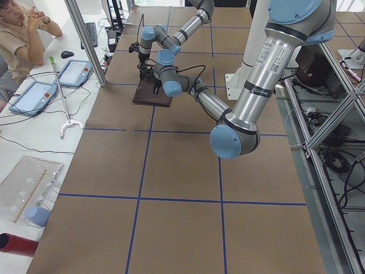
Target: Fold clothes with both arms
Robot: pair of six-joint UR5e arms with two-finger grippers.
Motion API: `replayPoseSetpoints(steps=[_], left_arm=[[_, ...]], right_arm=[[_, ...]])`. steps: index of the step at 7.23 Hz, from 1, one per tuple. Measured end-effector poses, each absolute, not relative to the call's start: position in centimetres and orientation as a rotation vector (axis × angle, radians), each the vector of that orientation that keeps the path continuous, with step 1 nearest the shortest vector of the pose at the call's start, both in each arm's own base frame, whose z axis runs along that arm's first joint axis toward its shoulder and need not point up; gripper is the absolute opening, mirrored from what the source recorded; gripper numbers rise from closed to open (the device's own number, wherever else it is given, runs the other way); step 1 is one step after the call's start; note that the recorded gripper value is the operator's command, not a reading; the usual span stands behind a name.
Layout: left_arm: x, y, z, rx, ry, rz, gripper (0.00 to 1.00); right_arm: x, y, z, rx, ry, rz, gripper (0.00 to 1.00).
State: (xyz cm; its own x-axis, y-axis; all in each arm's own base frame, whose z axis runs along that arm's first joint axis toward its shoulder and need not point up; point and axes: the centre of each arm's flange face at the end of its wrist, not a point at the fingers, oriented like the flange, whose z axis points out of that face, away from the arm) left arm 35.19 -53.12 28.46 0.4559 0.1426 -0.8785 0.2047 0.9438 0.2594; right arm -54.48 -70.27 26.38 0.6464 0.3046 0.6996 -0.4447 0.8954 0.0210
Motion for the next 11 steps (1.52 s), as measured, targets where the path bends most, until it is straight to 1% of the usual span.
replayPoseSetpoints(steps=[2, 4, 5, 7, 9, 10, 11], left_arm=[[35.4, -53.1, 28.7, 0.347, 1.100, -0.043, 0.17], [35.0, -53.3, 28.9, 0.345, 1.096, -0.051, 0.17], [34.0, -53.6, 30.0, 0.351, 1.079, -0.050, 0.17], [29.3, -54.8, 35.1, 0.409, 0.974, 0.021, 0.17], [20.4, -56.3, 41.1, 0.478, 0.816, 0.104, 0.18], [14.8, -57.1, 43.4, 0.484, 0.746, 0.142, 0.28], [9.2, -57.4, 45.2, 0.465, 0.720, 0.177, 0.38]], right_arm=[[-50.7, -73.3, 27.0, 0.211, -0.744, 0.440, 0.00], [-45.1, -75.6, 28.0, 0.187, -0.777, 0.401, 0.00], [-41.0, -75.5, 31.4, 0.181, -0.787, 0.355, 0.00], [-29.2, -73.6, 40.3, 0.161, -0.815, 0.260, 0.00], [-15.6, -69.9, 50.0, 0.166, -0.825, 0.154, 0.00], [-9.5, -67.6, 53.9, 0.166, -0.834, 0.099, 0.00], [-4.5, -65.3, 56.1, 0.161, -0.841, 0.066, 0.98]])
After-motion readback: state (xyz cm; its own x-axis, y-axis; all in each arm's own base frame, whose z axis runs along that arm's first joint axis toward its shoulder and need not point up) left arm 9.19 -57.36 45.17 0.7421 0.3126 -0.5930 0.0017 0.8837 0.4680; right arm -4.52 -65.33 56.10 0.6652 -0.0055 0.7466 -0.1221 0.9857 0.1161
